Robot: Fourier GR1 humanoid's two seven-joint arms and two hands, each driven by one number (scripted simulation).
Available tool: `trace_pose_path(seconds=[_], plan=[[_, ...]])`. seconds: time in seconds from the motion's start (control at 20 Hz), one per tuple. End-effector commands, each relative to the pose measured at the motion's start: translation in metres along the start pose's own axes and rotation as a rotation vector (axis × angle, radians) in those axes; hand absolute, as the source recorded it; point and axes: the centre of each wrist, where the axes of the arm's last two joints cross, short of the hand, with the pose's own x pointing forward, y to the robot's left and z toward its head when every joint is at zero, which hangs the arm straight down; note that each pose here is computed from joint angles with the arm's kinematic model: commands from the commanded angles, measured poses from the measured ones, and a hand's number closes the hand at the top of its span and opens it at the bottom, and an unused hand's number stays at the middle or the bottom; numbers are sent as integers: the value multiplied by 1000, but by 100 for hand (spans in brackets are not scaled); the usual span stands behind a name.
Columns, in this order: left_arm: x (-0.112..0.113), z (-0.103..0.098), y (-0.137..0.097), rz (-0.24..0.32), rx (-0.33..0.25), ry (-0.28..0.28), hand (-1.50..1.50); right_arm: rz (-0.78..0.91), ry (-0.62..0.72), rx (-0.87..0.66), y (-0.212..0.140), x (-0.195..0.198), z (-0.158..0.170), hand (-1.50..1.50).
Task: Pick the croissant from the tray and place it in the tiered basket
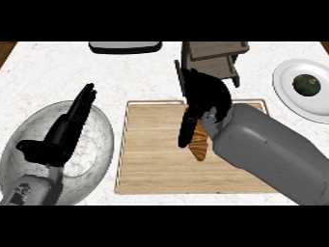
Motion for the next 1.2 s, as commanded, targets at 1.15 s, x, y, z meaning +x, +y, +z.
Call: trace_pose_path(seconds=[1.15], plan=[[-40,16,-6,27,-9,144,0,-50,256,72,78,-41,-27,-150]])
